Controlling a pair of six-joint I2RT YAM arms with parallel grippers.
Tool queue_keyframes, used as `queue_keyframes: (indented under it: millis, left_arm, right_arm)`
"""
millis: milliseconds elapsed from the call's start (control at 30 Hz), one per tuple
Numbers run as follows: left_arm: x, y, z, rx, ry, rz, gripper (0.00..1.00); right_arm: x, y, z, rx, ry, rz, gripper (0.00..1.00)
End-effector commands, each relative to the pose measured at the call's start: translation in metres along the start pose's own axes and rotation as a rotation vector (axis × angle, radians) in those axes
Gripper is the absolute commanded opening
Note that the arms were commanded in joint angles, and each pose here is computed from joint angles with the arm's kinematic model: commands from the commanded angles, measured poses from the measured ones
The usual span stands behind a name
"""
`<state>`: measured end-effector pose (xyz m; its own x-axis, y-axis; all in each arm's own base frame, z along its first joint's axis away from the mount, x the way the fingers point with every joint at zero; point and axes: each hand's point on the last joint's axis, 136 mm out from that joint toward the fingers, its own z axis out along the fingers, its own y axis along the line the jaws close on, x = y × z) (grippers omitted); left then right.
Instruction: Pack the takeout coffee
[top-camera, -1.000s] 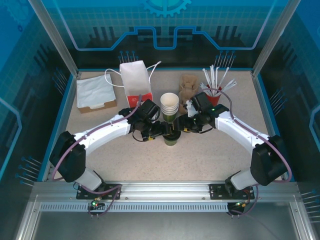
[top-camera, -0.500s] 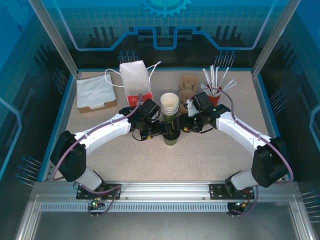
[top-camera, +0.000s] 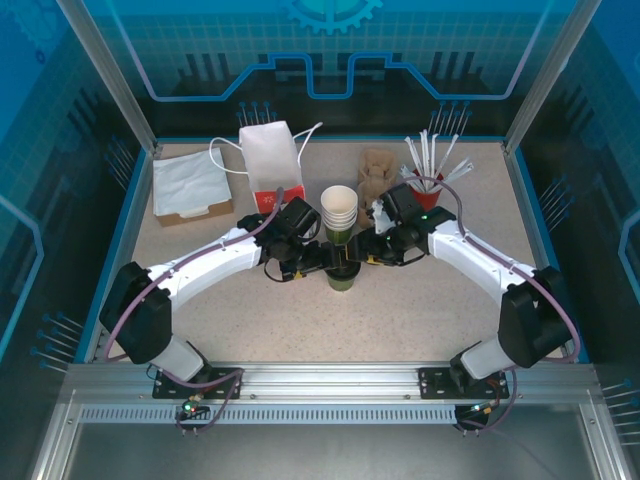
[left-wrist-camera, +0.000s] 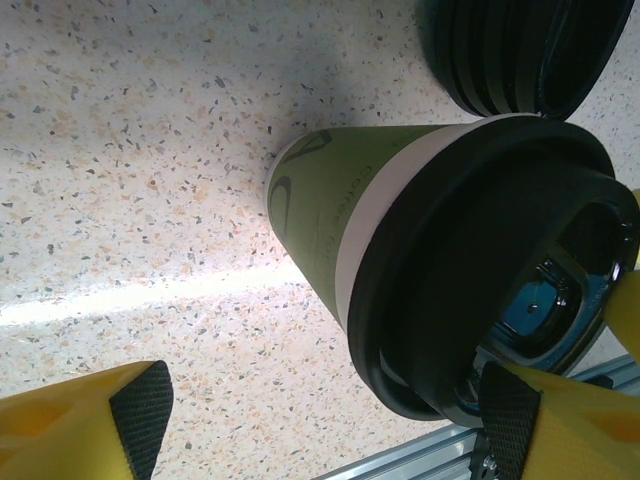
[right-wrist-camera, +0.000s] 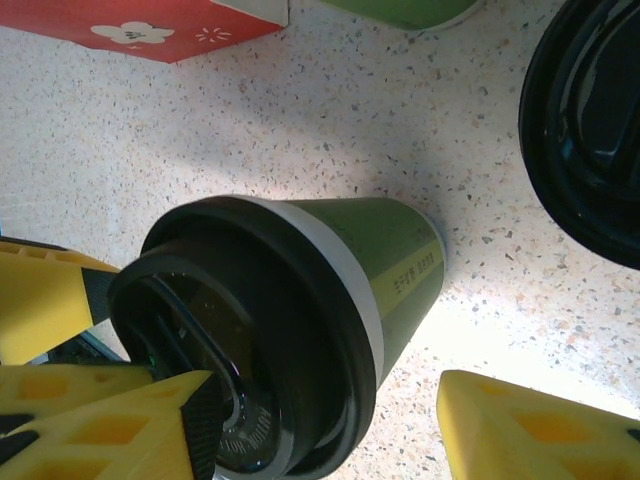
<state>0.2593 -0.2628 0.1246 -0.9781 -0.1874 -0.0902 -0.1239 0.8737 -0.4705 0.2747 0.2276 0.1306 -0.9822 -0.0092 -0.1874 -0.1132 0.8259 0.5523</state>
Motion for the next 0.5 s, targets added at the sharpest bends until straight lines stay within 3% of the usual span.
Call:
queue_keyframes:
  millis: [0, 467]
  left_arm:
    - [0.004, 0.002, -0.001, -0.005, 0.022, 0.008, 0.84]
    - [0.007, 0.010, 0.003, -0.035, 0.028, 0.009, 0.83]
  right_arm:
    - [-0.011, 0.006, -0.003, 0.000, -0.025, -0.007, 0.60]
    - [-0.016, -0.004, 0.011, 0.052, 0.004, 0.012, 0.56]
